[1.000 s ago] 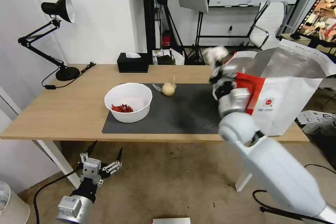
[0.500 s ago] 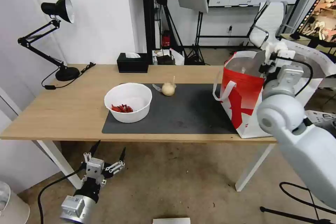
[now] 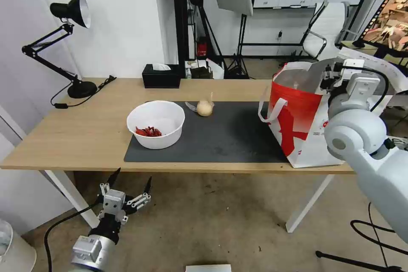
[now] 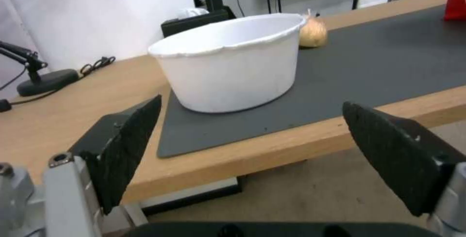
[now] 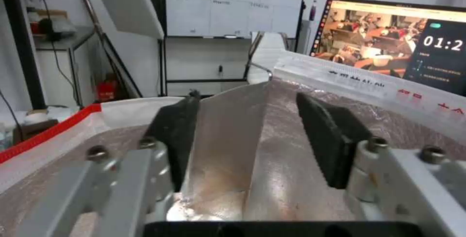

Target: Pick up the trash from the table and place it into the takeout bag.

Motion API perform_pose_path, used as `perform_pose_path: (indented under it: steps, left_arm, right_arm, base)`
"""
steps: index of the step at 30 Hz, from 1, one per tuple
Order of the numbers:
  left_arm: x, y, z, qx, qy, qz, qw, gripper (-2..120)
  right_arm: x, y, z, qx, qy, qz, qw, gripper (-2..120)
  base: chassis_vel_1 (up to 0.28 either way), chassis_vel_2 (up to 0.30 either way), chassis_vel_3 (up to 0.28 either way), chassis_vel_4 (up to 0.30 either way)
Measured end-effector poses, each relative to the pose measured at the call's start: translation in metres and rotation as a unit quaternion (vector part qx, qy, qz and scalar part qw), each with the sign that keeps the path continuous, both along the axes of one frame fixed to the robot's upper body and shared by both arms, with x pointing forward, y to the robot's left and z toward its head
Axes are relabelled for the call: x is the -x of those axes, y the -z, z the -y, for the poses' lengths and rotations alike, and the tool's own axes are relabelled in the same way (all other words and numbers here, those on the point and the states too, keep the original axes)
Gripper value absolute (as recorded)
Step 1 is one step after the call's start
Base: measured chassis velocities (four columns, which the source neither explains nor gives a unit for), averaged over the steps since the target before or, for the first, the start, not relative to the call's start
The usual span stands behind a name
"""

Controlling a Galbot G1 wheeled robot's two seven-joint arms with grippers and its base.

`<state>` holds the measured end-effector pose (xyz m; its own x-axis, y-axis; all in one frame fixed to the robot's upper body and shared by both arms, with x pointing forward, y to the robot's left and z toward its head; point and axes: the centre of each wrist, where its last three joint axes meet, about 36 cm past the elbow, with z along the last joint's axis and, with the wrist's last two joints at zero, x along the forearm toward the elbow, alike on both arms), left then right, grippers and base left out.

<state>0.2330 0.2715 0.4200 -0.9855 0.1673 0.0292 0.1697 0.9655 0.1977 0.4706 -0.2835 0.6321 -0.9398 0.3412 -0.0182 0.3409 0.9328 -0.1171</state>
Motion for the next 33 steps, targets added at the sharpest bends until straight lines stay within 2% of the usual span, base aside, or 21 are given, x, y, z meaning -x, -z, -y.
perform_pose_path:
  steps: [3, 4, 7, 8, 10, 11, 12, 15, 17, 20, 21, 22, 24, 25, 28, 29, 32, 33]
  left_arm:
    - [-0.001, -0.004, 0.001, 0.003, 0.001, 0.004, 1.0, 100]
    - [-0.001, -0.004, 0.001, 0.003, 0.001, 0.004, 1.0, 100]
    - [-0.005, -0.008, 0.001, 0.009, 0.001, 0.01, 0.9999, 100]
    - [-0.005, -0.008, 0.001, 0.009, 0.001, 0.01, 0.9999, 100]
    - [-0.007, -0.01, 0.001, 0.01, 0.002, 0.013, 0.9999, 100]
    - [-0.008, -0.01, 0.001, 0.011, 0.002, 0.014, 0.9998, 100]
    - [-0.008, -0.01, 0.001, 0.011, 0.002, 0.014, 0.9998, 100]
    - [-0.009, -0.011, 0.003, 0.016, 0.002, 0.017, 0.9997, 100]
    - [-0.009, -0.011, 0.003, 0.017, 0.001, 0.018, 0.9997, 100]
    - [-0.009, -0.01, 0.006, 0.023, 0.001, 0.019, 0.9996, 100]
    - [-0.009, -0.01, 0.006, 0.023, 0.001, 0.019, 0.9996, 100]
    - [-0.008, -0.009, 0.007, 0.024, 0.001, 0.019, 0.9995, 100]
    - [-0.008, -0.007, 0.007, 0.026, 0.0, 0.018, 0.9995, 100]
    - [-0.008, -0.007, 0.007, 0.026, 0.0, 0.018, 0.9995, 100]
    - [-0.007, -0.002, 0.009, 0.03, -0.002, 0.013, 0.9995, 100]
    - [-0.007, -0.002, 0.009, 0.03, -0.002, 0.013, 0.9995, 100]
    - [-0.007, 0.006, 0.012, 0.035, -0.003, 0.003, 0.9994, 100]
    - [-0.007, 0.006, 0.012, 0.035, -0.003, 0.003, 0.9994, 100]
  right_arm:
    - [0.008, -0.001, 0.0, -0.011, -0.043, 0.015, 0.999, 72]
    - [0.008, -0.001, 0.0, -0.011, -0.043, 0.015, 0.999, 72]
    - [0.032, 0.008, 0.0, -0.037, -0.159, 0.058, 0.985, 88]
    - [0.032, 0.008, 0.0, -0.037, -0.159, 0.058, 0.985, 88]
    - [0.051, 0.016, 0.002, -0.053, -0.229, 0.085, 0.968, 96]
    - [0.058, 0.022, 0.003, -0.058, -0.254, 0.089, 0.961, 98]
    - [0.058, 0.022, 0.003, -0.058, -0.254, 0.089, 0.961, 98]
    - [0.085, 0.046, 0.007, -0.063, -0.323, 0.099, 0.939, 100]
    - [0.089, 0.051, 0.007, -0.063, -0.328, 0.099, 0.937, 100]
    - [0.121, 0.091, 0.007, -0.054, -0.345, 0.104, 0.931, 100]
    - [0.121, 0.091, 0.007, -0.054, -0.345, 0.104, 0.931, 100]
    - [0.132, 0.106, 0.006, -0.05, -0.346, 0.106, 0.931, 100]
    - [0.153, 0.135, 0.006, -0.04, -0.34, 0.103, 0.934, 100]
    - [0.153, 0.135, 0.006, -0.04, -0.34, 0.103, 0.934, 100]
    - [0.183, 0.18, 0.009, -0.009, -0.331, 0.079, 0.94, 100]
    - [0.183, 0.18, 0.009, -0.009, -0.331, 0.079, 0.94, 100]
    - [0.209, 0.217, 0.007, -0.009, -0.311, 0.04, 0.95, 100]
    - [0.209, 0.217, 0.007, -0.009, -0.311, 0.04, 0.95, 100]
  base:
    - [0.0, 0.0, 0.0, 0.0]
    - [0.0, 0.0, 0.0, 0.0]
    - [0.0, 0.0, 0.0, 0.0]
    - [0.0, 0.0, 0.0, 0.0]
    - [0.0, 0.0, 0.0, 0.0]
    - [0.0, 0.0, 0.0, 0.0]
    - [0.0, 0.0, 0.0, 0.0]
    - [0.0, 0.0, 0.0, 0.0]
    - [0.0, 0.0, 0.0, 0.0]
    - [0.0, 0.0, 0.0, 0.0]
    - [0.0, 0.0, 0.0, 0.0]
    - [0.0, 0.0, 0.0, 0.0]
    - [0.0, 0.0, 0.0, 0.0]
    - [0.0, 0.0, 0.0, 0.0]
    - [0.0, 0.0, 0.0, 0.0]
    - [0.0, 0.0, 0.0, 0.0]
    - [0.0, 0.0, 0.0, 0.0]
    - [0.0, 0.0, 0.0, 0.0]
